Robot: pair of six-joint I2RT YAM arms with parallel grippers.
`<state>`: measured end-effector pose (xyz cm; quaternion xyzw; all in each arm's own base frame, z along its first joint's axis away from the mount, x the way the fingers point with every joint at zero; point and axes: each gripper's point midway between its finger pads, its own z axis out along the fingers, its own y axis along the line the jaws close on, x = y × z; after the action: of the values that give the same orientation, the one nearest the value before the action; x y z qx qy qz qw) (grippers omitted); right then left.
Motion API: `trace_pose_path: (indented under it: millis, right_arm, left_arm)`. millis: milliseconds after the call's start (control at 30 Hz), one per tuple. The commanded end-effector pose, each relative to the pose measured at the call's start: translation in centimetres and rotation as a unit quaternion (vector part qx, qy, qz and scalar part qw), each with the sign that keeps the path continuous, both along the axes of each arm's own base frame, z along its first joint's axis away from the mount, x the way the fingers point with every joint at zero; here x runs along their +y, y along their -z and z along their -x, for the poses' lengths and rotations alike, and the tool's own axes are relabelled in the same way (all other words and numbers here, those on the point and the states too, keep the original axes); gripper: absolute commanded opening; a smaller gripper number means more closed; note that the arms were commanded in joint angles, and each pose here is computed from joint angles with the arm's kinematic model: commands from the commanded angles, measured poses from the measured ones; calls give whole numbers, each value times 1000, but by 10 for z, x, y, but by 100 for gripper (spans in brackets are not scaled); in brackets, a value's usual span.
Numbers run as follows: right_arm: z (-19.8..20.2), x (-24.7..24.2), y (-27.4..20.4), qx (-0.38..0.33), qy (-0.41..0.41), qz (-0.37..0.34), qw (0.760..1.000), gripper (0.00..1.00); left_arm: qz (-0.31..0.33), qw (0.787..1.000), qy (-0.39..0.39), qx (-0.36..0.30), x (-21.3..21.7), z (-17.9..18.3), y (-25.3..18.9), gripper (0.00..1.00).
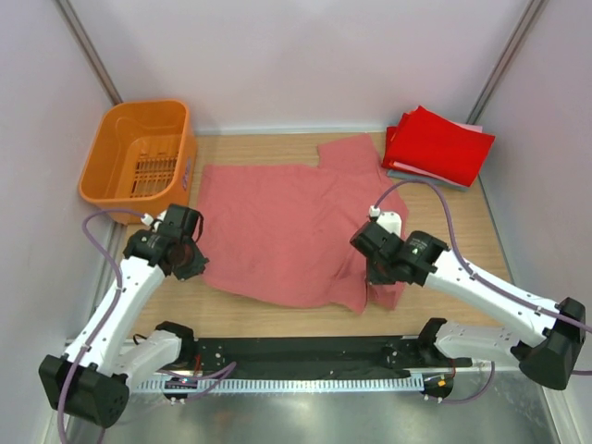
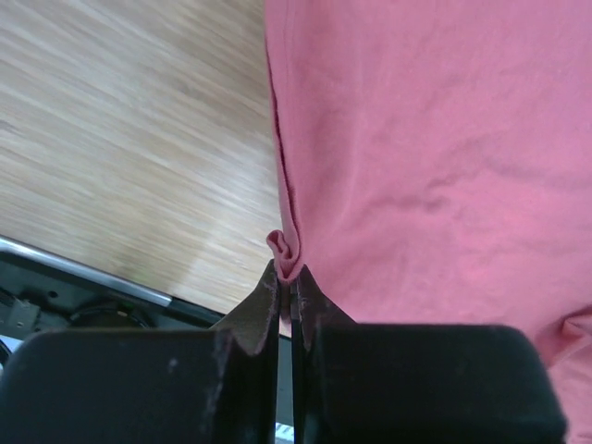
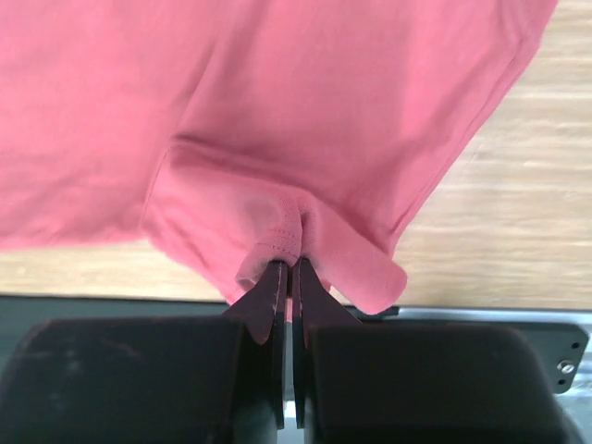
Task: Fold and stack the t-shirts
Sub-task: Fold the tshirt
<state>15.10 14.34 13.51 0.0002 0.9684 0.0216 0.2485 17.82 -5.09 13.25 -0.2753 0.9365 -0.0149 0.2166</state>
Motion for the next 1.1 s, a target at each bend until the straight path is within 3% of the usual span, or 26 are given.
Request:
trace_pose_path:
  millis: [0,433,1067]
  right_arm:
    - [-26,10,-17,-17,-47,-16,999,1]
    - [-98,0,-53,-42,-61,37,997,1]
    - [-175,-5,-49,-34,-69,96,992,1]
  left_arm:
    - [-24,999,17,-11,17,-16,-8,1]
    - [-22,999,26,21,29,-59,13,0]
    - [-70,994,29,73,52,-107,33,0]
